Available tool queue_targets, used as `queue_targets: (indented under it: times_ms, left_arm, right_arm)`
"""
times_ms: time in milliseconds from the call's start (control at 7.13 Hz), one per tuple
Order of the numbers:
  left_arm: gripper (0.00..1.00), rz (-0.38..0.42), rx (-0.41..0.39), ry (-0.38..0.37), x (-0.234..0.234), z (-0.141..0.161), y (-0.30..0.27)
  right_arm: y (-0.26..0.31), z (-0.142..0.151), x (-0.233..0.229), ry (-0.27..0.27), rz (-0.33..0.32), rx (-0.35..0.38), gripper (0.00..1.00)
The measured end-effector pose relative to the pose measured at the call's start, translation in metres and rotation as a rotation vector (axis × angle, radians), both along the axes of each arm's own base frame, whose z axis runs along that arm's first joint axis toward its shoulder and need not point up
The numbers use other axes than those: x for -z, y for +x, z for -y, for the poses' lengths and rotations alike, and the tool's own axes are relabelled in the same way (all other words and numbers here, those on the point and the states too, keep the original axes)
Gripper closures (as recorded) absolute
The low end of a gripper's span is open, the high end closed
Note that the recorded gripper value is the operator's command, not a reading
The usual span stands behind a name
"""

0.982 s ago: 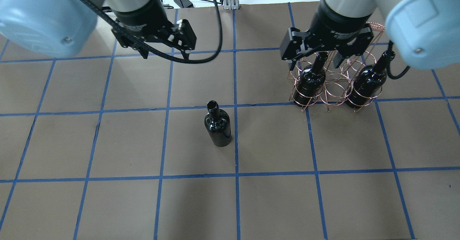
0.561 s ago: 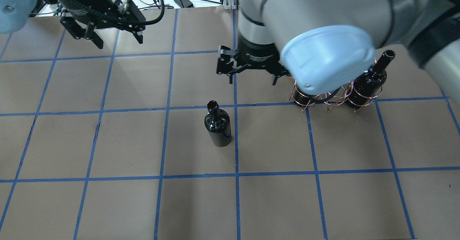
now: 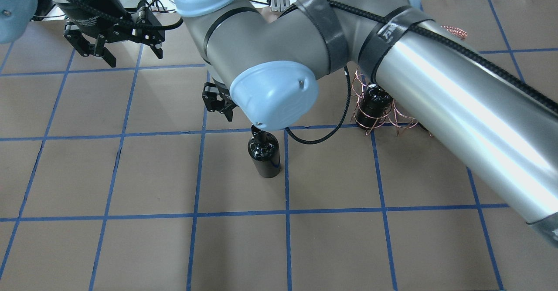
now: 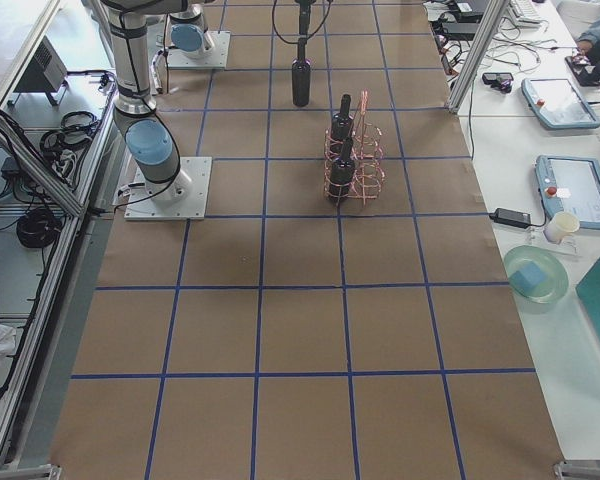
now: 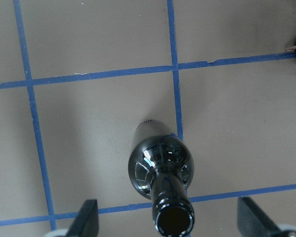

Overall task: Place wine into wine basket
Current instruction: 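Lower the right gripper onto the bottle neck and close it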

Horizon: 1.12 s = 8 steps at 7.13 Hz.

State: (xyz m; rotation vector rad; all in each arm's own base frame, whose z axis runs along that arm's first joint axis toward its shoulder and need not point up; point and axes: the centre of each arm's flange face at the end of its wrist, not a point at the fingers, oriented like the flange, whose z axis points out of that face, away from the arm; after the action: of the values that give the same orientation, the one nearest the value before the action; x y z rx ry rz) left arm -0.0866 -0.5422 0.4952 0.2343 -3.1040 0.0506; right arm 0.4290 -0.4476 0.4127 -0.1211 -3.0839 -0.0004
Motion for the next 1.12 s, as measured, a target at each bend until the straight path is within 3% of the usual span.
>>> queue_targets:
  times_ms: [421, 1122]
  left_arm:
    - [0.00, 0.007, -0.013, -0.012, -0.008, -0.005, 0.007]
    - [0.00, 0.005, -0.035, 0.004, -0.001, -0.008, 0.021]
  right_arm:
    - [-0.016, -0.005, 0.017, 0.009, 0.002, 0.007, 0.01]
    - [-0.013, -0.004, 0.025, -0.009, 0.031, 0.013, 0.15]
